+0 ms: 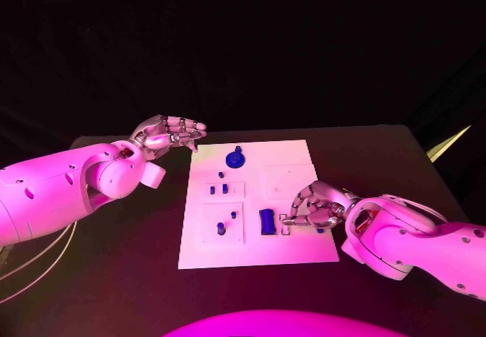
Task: Assemble the parts on the task board
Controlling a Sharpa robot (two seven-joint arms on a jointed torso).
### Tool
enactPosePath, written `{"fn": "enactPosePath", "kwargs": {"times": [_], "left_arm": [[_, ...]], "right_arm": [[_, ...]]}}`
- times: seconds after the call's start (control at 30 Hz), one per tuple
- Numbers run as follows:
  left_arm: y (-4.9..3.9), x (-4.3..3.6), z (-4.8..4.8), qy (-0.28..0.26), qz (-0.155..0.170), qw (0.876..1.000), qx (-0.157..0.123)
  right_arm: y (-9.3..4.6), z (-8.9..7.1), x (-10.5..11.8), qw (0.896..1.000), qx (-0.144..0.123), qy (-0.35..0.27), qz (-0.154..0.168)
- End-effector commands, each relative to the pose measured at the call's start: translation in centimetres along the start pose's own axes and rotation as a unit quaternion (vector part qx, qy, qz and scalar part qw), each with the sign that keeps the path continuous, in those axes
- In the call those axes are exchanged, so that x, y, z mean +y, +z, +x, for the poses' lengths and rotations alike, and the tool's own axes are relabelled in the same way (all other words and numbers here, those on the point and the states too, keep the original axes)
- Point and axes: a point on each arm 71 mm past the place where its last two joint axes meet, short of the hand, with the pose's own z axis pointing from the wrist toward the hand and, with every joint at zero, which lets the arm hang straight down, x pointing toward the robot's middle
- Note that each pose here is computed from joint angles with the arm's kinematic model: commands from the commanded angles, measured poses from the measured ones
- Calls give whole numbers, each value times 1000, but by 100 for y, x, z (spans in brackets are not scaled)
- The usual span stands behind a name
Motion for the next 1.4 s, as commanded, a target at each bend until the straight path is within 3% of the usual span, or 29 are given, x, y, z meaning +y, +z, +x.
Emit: {"fn": "enactPosePath", "kwargs": {"times": [0.03, 0.27, 0.5, 0.7, 1.13, 1.4], "left_arm": [[-1, -13, 12, -3, 6, 1000, 2], [-8, -22, 24, -6, 10, 1000, 3], [-15, -19, 39, -8, 12, 1000, 5], [-17, -11, 45, -10, 12, 1000, 6], [-29, -1, 21, -10, 9, 1000, 3], [-31, 2, 20, -10, 7, 1000, 4]], "right_arm": [[-40, -154, -80, 1000, -19, 4, -1], [-172, -394, -346, 999, -39, -18, 27], [-287, -495, -561, 996, -49, -57, 55], [-300, -416, -597, 995, -39, -65, 63], [-211, -133, -599, 995, 1, -74, 73], [-147, -31, -568, 995, 10, -74, 73]]}}
